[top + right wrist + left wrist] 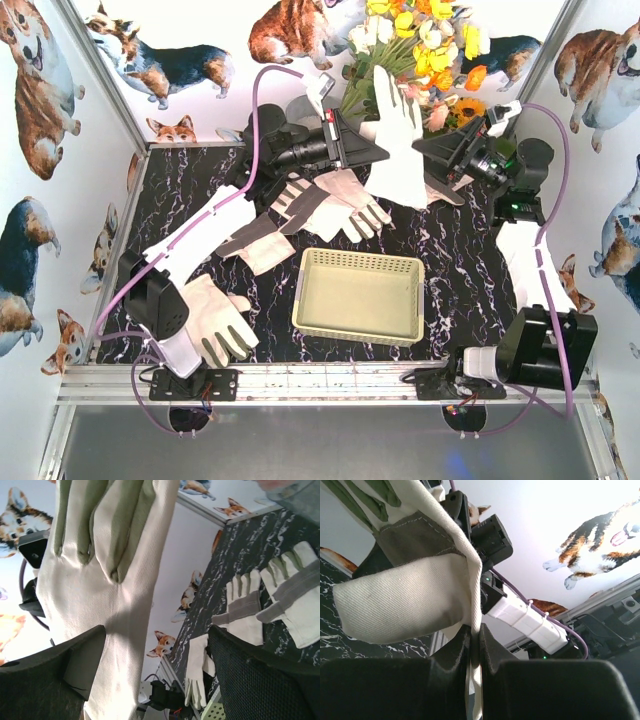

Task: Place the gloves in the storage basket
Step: Pair the glove with the glove.

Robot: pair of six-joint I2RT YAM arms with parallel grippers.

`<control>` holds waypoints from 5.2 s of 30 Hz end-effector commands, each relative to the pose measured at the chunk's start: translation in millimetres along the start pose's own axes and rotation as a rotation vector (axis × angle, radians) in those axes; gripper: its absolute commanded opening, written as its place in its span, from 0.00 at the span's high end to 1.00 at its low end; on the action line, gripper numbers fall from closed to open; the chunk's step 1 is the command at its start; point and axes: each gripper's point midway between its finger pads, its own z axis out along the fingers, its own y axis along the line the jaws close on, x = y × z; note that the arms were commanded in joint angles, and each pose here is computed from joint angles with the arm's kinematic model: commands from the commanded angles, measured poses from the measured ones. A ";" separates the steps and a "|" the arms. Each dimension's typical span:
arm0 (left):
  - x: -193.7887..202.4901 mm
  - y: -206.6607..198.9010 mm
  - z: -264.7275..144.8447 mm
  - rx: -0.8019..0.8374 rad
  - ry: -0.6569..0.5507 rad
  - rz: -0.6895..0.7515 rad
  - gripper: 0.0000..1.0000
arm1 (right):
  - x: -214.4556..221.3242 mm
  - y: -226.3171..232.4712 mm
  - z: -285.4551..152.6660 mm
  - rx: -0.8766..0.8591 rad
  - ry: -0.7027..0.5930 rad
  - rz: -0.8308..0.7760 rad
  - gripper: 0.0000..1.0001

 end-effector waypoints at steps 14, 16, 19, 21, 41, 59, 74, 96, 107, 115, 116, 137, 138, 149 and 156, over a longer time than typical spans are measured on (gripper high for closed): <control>17.0 -20.1 -23.4 -0.061 -0.046 0.089 1.00 | 7.7 108.8 10.8 -0.334 0.102 -0.113 0.93; 18.8 -12.6 -27.7 -0.109 -0.048 0.090 1.00 | 9.4 114.6 9.2 -0.338 0.106 -0.123 1.00; 15.9 -1.2 -40.3 -0.192 -0.066 0.112 0.78 | 12.2 122.8 6.5 -0.334 0.116 -0.151 1.00; 9.8 1.8 -52.4 -0.224 -0.092 0.129 0.57 | 14.5 128.8 4.0 -0.332 0.127 -0.173 1.00; -35.5 -57.1 -70.6 0.037 -0.032 0.301 0.00 | 44.3 192.5 -13.8 -0.408 0.327 -0.247 1.00; -3.9 -70.3 -59.2 0.191 0.076 0.213 0.24 | 39.8 173.6 3.5 -0.361 0.277 -0.239 1.00; 15.4 -36.5 -82.3 0.049 0.111 0.141 0.48 | 41.1 144.1 11.7 -0.282 0.279 -0.247 1.00; 35.2 2.9 -88.5 -0.116 0.165 0.086 0.81 | 40.7 126.5 21.8 -0.246 0.295 -0.258 1.00; 43.9 92.4 -134.3 -0.649 0.163 0.042 1.00 | 73.0 47.5 42.9 0.147 0.278 -0.455 1.00; 56.4 141.4 -188.7 -0.945 0.199 -0.039 1.00 | 114.0 -5.1 92.9 0.309 0.280 -0.569 1.00; 53.3 145.9 -198.9 -0.982 0.187 -0.053 1.00 | 118.3 -9.1 100.0 0.313 0.289 -0.580 1.00; 68.1 220.7 -329.1 -1.374 0.074 -0.242 1.00 | 229.2 -103.8 260.5 0.291 0.472 -0.566 1.00; 68.7 224.9 -334.4 -1.397 0.069 -0.243 1.00 | 231.3 -107.6 264.3 0.294 0.474 -0.561 1.00; 75.5 269.2 -362.4 -1.446 -0.015 -0.295 1.00 | 253.1 -147.2 299.9 0.308 0.473 -0.509 1.00; 81.9 290.1 -381.0 -1.510 0.019 -0.310 1.00 | 261.9 -164.2 309.4 0.316 0.490 -0.507 1.00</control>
